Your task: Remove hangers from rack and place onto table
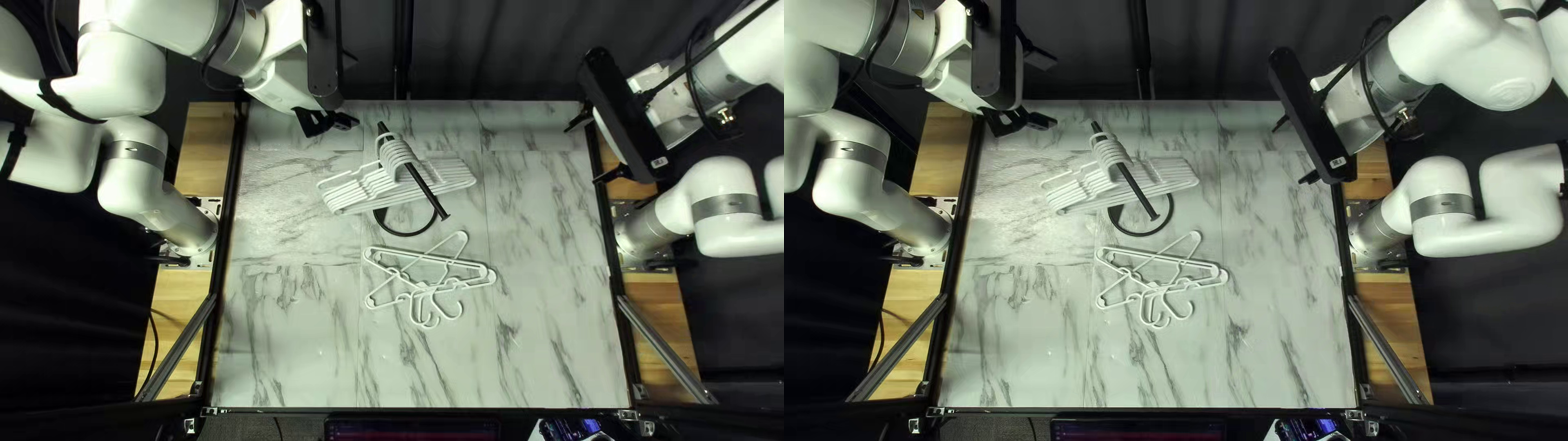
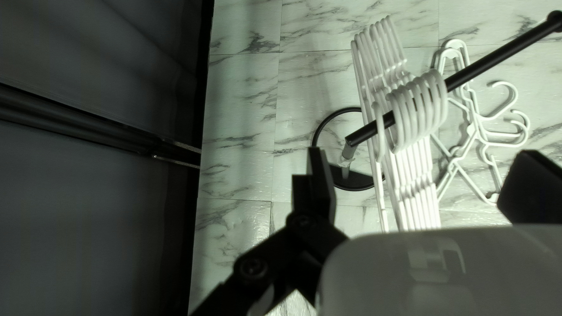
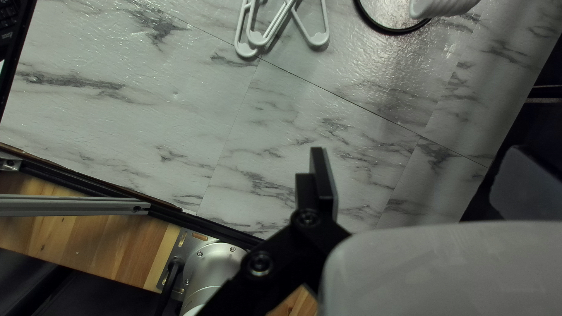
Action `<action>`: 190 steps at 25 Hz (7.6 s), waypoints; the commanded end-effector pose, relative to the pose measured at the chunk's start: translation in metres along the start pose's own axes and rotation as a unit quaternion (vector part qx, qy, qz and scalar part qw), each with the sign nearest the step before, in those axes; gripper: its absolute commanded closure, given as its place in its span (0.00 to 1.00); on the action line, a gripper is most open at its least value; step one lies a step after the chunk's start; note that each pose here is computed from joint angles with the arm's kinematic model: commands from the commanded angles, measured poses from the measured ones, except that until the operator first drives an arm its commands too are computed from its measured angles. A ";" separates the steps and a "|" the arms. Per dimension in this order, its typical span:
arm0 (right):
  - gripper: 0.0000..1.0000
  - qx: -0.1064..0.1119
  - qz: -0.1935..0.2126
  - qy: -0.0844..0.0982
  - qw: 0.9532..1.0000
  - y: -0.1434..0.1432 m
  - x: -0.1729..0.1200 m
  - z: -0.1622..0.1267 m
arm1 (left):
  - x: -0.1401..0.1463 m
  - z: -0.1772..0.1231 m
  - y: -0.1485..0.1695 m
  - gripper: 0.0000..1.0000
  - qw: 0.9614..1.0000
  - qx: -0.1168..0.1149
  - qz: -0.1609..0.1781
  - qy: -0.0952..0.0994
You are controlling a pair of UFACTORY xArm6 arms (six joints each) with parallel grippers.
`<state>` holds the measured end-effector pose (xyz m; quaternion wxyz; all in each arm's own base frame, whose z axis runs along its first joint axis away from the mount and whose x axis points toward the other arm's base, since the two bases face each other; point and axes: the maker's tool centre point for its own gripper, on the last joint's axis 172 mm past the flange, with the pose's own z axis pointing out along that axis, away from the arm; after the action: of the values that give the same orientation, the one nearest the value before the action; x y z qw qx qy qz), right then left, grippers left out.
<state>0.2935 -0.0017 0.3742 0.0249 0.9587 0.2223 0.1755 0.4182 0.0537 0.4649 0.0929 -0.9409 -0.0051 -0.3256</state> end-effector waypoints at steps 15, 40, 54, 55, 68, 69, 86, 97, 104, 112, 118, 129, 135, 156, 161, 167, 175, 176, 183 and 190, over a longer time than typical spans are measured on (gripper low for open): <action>0.00 0.000 0.000 0.000 1.000 0.000 0.000 0.000 | 0.000 0.000 0.000 0.00 1.000 0.000 0.000 0.000; 0.00 0.000 0.000 0.000 1.000 0.000 0.000 0.000 | 0.000 0.000 0.000 0.00 1.000 0.000 0.000 0.000; 0.00 0.000 0.000 0.000 1.000 0.000 0.000 0.000 | -0.043 0.000 0.070 0.00 0.996 0.007 -0.065 -0.055; 0.00 0.000 0.000 0.000 1.000 0.000 0.000 0.000 | -0.046 0.002 0.075 0.00 0.996 0.006 -0.070 -0.059; 0.00 0.000 0.000 0.000 1.000 0.000 0.000 0.000 | -0.084 0.044 0.168 0.00 0.979 0.005 -0.179 -0.101; 0.00 0.000 0.000 0.000 1.000 0.000 0.000 0.000 | -0.084 0.044 0.168 0.00 0.979 0.005 -0.179 -0.101; 0.00 0.000 0.000 0.000 1.000 0.000 0.000 0.000 | -0.094 0.054 0.159 0.00 0.953 0.042 -0.252 -0.162; 0.00 0.000 0.000 0.000 1.000 0.000 0.000 0.000 | -0.109 0.102 0.161 0.00 0.964 0.029 -0.204 -0.166; 0.00 0.000 0.000 0.000 1.000 0.000 0.000 0.000 | -0.114 0.124 0.168 0.00 0.965 0.003 -0.202 -0.164; 0.00 0.000 0.000 0.000 1.000 0.000 0.000 0.000 | -0.117 0.148 0.177 0.00 0.964 -0.016 -0.204 -0.168; 0.00 0.000 0.000 0.000 1.000 0.000 0.000 0.000 | -0.120 0.150 0.175 0.00 0.964 -0.019 -0.205 -0.171; 0.00 0.000 0.000 0.000 1.000 0.000 0.000 0.000 | -0.128 0.153 0.168 0.00 0.964 -0.024 -0.204 -0.169; 0.00 0.000 0.000 0.000 1.000 0.000 0.000 0.000 | -0.130 0.156 0.167 0.00 0.965 -0.030 -0.202 -0.165; 0.00 0.000 0.000 0.000 1.000 0.000 0.000 0.000 | -0.134 0.157 0.164 0.00 0.965 -0.037 -0.200 -0.163; 0.00 0.000 0.000 0.000 1.000 0.000 0.000 0.000 | -0.131 0.156 0.165 0.00 0.966 -0.035 -0.199 -0.162; 0.00 0.000 0.000 0.000 1.000 0.000 0.000 0.000 | -0.126 0.151 0.172 0.00 0.967 -0.035 -0.196 -0.160; 0.00 0.000 0.000 0.000 1.000 0.000 0.000 0.000 | -0.128 0.155 0.169 0.00 0.967 -0.036 -0.196 -0.161; 0.00 0.000 0.000 0.000 1.000 0.000 0.000 0.000 | -0.128 0.155 0.168 0.00 0.966 -0.036 -0.196 -0.161; 0.00 0.000 0.000 0.000 1.000 0.000 0.000 0.000 | -0.130 0.158 0.166 0.00 0.966 -0.038 -0.198 -0.163; 0.00 0.000 0.000 0.000 1.000 0.000 0.000 0.000 | -0.130 0.159 0.167 0.00 0.966 -0.041 -0.198 -0.163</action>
<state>0.2935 -0.0017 0.3742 0.0250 0.9587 0.2223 0.1755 0.4242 -0.0757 0.2336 -0.0131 -0.9645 -0.1934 -0.1793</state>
